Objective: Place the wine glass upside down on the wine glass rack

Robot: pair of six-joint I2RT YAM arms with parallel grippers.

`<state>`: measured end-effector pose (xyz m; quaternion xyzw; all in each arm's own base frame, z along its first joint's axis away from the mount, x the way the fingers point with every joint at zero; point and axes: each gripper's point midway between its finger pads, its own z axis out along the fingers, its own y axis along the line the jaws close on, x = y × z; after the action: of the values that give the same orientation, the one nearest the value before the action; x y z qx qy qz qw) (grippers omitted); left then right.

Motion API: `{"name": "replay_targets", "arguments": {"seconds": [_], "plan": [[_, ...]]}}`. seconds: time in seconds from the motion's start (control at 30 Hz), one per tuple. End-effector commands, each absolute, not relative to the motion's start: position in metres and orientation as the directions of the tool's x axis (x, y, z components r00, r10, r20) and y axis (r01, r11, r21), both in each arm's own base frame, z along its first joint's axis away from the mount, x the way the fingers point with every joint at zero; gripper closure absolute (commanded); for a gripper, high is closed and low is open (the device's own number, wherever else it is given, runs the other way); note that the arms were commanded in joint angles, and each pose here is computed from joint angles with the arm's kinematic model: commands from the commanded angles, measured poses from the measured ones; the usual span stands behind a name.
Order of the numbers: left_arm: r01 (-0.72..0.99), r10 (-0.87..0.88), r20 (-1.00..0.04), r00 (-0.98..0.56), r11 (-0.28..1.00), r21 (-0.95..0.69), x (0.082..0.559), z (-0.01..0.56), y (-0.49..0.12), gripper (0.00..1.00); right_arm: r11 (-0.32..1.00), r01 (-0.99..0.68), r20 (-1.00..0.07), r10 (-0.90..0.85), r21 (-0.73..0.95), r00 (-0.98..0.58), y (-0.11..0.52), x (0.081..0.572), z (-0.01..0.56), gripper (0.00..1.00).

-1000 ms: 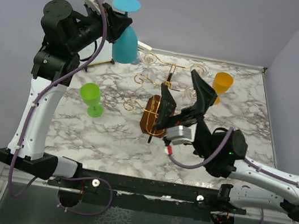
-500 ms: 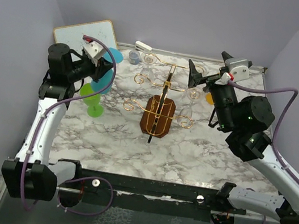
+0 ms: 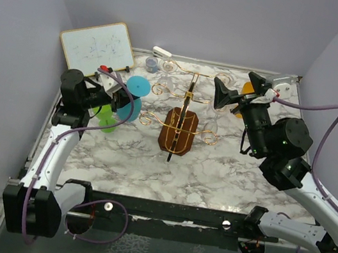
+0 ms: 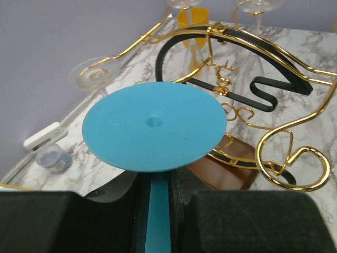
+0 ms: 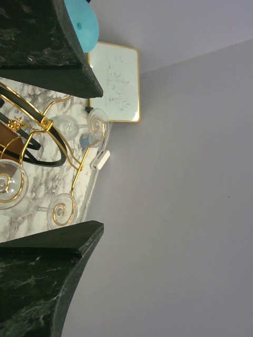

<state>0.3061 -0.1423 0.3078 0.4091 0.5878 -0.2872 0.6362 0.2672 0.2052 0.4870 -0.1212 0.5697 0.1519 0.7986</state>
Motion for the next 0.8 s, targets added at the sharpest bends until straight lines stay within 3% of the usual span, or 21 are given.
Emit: {"name": "replay_targets", "arguments": {"seconds": [0.0, 0.37, 0.77], "plan": [[0.89, 0.073, -0.971, 0.228, 0.389, 0.239, 0.285, 0.313, -0.163, 1.0, 0.932, -0.363, -0.956, 0.127, 0.024, 0.265, 0.197, 0.266, 0.477, 0.01], [0.93, 0.099, -0.973, 0.209, 0.286, 0.229, 0.282, 0.282, -0.193, 1.0, 0.935, -0.352, -0.963, 0.128, 0.037, 0.239, 0.199, 0.27, 0.464, 0.01], [0.939, 0.119, -0.975, 0.189, 0.27, 0.215, 0.297, 0.26, -0.2, 1.0, 0.936, -0.35, -0.969, 0.109, 0.025, 0.224, 0.209, 0.278, 0.458, 0.01]]}}
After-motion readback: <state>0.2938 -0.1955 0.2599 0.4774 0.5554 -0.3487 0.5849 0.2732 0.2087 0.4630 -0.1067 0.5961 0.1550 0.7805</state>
